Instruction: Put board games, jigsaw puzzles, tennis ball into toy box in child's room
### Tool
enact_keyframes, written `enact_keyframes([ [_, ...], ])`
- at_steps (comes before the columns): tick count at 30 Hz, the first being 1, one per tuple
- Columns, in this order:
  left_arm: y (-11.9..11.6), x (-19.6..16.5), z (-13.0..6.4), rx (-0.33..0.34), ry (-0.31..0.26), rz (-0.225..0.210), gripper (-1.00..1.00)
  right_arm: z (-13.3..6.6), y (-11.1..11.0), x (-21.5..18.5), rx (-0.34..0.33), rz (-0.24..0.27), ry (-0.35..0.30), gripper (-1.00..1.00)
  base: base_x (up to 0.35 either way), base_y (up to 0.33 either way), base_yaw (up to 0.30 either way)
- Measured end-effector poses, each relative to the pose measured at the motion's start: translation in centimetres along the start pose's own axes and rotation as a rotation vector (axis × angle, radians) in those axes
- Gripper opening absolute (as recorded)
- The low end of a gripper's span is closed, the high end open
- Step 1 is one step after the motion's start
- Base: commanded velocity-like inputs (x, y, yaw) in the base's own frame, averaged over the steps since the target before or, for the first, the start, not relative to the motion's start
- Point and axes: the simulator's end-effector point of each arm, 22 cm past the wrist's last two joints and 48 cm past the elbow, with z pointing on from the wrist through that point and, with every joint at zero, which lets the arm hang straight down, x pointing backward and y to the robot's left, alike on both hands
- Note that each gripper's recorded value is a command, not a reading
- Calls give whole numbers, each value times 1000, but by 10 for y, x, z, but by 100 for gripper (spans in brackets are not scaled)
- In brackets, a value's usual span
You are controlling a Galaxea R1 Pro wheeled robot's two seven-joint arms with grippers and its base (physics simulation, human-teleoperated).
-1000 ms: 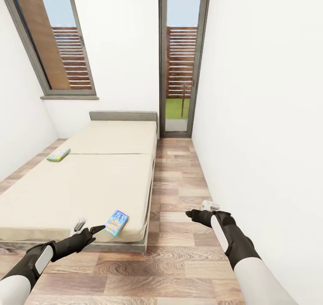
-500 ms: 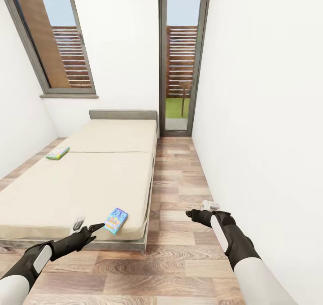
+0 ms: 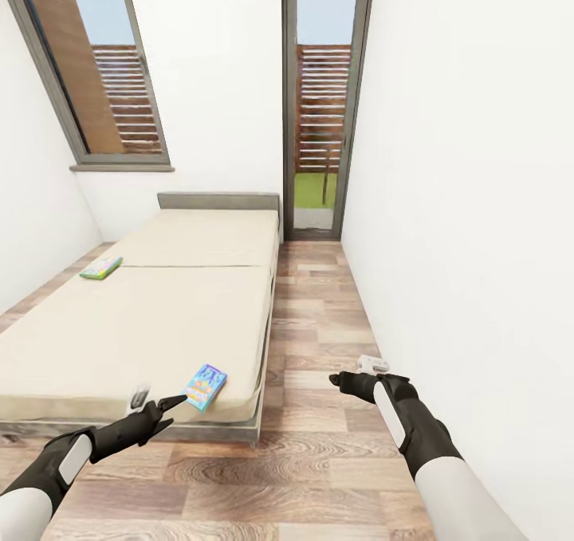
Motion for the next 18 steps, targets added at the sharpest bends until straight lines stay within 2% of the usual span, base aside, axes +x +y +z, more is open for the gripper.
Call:
enact_keyframes([
  [7,9,-8,1,16,-44,-21,100,9,-4,8,1,0,1,100,0,0,0],
  [18,26,-7,8,24,-66,-29,100,24,-9,22,1,-1,1,100,0,0,0],
])
